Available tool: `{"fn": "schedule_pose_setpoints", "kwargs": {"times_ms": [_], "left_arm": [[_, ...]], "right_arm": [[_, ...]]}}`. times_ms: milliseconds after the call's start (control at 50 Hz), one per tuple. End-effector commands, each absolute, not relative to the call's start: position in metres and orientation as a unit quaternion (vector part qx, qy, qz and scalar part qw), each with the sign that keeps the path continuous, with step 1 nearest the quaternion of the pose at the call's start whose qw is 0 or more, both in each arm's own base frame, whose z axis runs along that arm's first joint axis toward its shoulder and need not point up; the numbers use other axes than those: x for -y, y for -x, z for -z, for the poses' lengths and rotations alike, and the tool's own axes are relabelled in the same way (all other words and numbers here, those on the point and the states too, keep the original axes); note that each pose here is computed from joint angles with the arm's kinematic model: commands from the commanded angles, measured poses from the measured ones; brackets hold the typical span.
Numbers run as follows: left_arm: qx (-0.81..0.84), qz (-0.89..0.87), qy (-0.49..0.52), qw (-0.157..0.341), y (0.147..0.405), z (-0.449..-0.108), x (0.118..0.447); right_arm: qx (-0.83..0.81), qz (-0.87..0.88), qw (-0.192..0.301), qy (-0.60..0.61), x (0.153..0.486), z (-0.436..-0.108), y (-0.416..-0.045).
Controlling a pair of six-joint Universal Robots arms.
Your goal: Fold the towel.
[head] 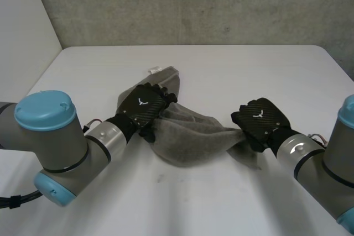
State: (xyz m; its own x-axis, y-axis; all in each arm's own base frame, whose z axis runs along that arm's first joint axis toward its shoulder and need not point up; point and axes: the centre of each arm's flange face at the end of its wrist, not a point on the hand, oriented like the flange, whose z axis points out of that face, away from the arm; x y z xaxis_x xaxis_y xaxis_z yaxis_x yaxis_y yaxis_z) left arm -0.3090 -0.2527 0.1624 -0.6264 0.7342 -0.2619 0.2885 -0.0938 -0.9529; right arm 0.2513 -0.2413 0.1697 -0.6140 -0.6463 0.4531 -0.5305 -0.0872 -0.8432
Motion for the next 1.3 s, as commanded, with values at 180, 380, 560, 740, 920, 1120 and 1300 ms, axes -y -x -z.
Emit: {"fn": "schedule_pose_setpoints", "kwargs": {"times_ms": [180,380,560,740,920,1120,1300], "left_arm": [[0.674,-0.634,0.355,0.131,0.294,-0.16,0.262],[0.708,-0.631,0.308,0.072,0.271,-0.153,0.272],[0.699,-0.644,0.303,0.07,0.272,-0.151,0.279],[0.694,-0.649,0.305,0.071,0.276,-0.14,0.286],[0.7,-0.641,0.306,0.072,0.28,-0.128,0.297],[0.702,-0.641,0.3,0.077,0.286,-0.119,0.311],[0.681,-0.674,0.28,0.071,0.281,-0.158,0.319]], "right_arm": [[-0.71,0.597,0.071,0.366,0.254,-0.171,-0.233],[-0.71,0.594,0.074,0.37,0.25,-0.168,-0.235],[-0.711,0.594,0.074,0.37,0.25,-0.167,-0.235],[-0.71,0.596,0.073,0.369,0.25,-0.166,-0.235],[-0.709,0.597,0.071,0.368,0.251,-0.165,-0.235],[-0.71,0.597,0.071,0.368,0.251,-0.164,-0.235],[-0.694,0.622,0.058,0.359,0.265,-0.182,-0.235]]}}
